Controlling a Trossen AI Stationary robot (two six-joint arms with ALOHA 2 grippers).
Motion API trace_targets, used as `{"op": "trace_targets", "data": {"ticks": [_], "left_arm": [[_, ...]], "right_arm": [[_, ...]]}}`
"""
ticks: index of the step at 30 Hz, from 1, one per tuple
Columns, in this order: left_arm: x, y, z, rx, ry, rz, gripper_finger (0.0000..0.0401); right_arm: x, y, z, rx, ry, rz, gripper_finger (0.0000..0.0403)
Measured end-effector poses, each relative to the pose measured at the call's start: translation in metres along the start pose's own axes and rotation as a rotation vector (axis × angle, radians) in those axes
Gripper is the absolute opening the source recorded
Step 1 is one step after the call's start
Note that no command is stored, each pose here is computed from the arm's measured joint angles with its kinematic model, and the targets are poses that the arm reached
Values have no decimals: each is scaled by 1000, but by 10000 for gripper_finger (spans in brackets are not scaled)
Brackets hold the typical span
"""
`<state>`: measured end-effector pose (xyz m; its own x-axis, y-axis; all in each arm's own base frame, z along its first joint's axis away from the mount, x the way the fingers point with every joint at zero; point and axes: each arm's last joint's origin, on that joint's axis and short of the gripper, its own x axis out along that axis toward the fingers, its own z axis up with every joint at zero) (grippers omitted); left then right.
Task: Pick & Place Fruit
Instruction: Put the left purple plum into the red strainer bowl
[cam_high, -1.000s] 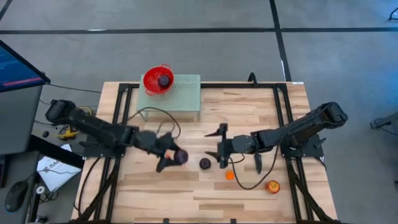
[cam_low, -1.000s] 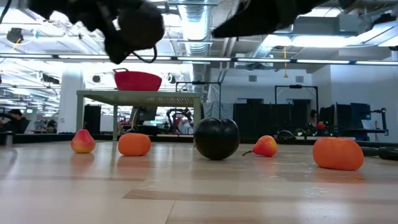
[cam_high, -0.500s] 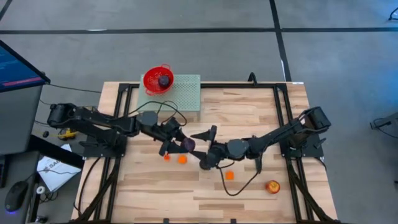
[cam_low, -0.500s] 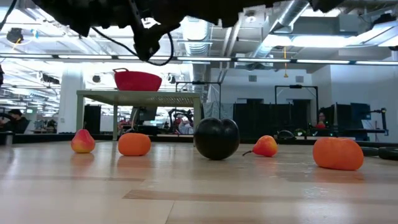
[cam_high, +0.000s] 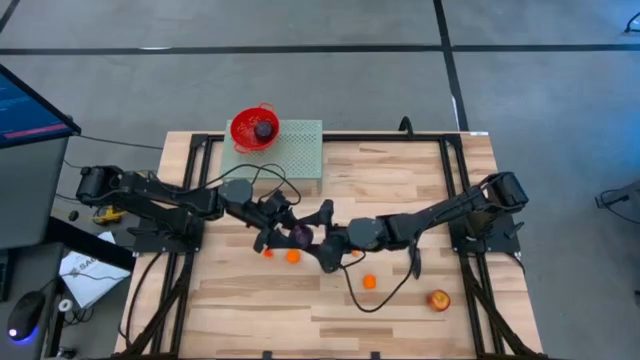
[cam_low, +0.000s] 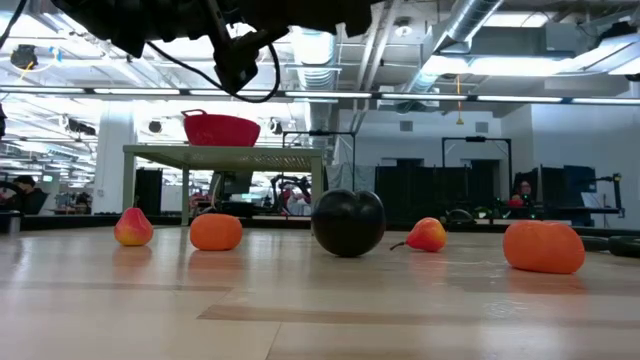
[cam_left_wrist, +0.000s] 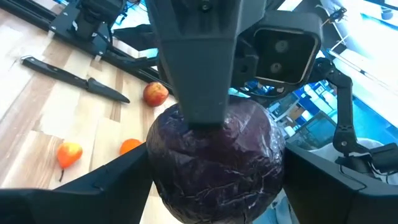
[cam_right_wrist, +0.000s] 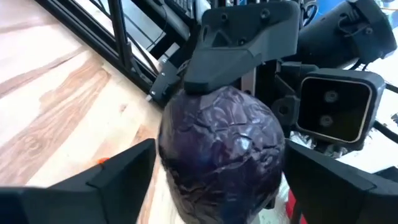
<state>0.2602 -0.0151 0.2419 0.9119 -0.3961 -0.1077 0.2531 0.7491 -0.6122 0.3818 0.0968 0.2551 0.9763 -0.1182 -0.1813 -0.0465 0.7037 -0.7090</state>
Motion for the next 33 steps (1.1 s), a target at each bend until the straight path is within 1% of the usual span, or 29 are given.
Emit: {"op": "trace_targets", "data": {"ticks": [5,9,11,14,16,19,21,22,25,27,30,33], "left_arm": [[0,0,0,0,-1,0,310],[0,0,0,4,2,1,317],[0,1,-1,10,6,2,329],[-2,4,3,21,15,-29,354],[-5,6,6,65,16,-56,368],[-10,9,12,144,4,-65,381],[-15,9,16,223,-8,-55,383],[-16,8,17,286,-23,-57,383],[-18,-1,19,500,-39,-41,374],[-17,-10,15,674,-45,-26,365],[-13,-26,5,893,-48,52,351],[-7,-38,-12,1027,17,162,339]], "right_arm": [[0,-1,2,-3,6,22,272],[0,1,1,36,0,62,247],[0,1,1,68,7,75,244],[-1,5,-3,133,39,120,247],[-3,9,-7,191,68,191,249],[-4,10,-12,305,97,286,250],[-4,10,-19,381,136,352,250],[-3,10,-23,424,156,388,250],[-2,4,-36,577,211,503,250],[0,-1,-45,687,239,585,250],[4,-16,-57,846,231,701,250],[8,-33,-68,972,190,766,250]]}}
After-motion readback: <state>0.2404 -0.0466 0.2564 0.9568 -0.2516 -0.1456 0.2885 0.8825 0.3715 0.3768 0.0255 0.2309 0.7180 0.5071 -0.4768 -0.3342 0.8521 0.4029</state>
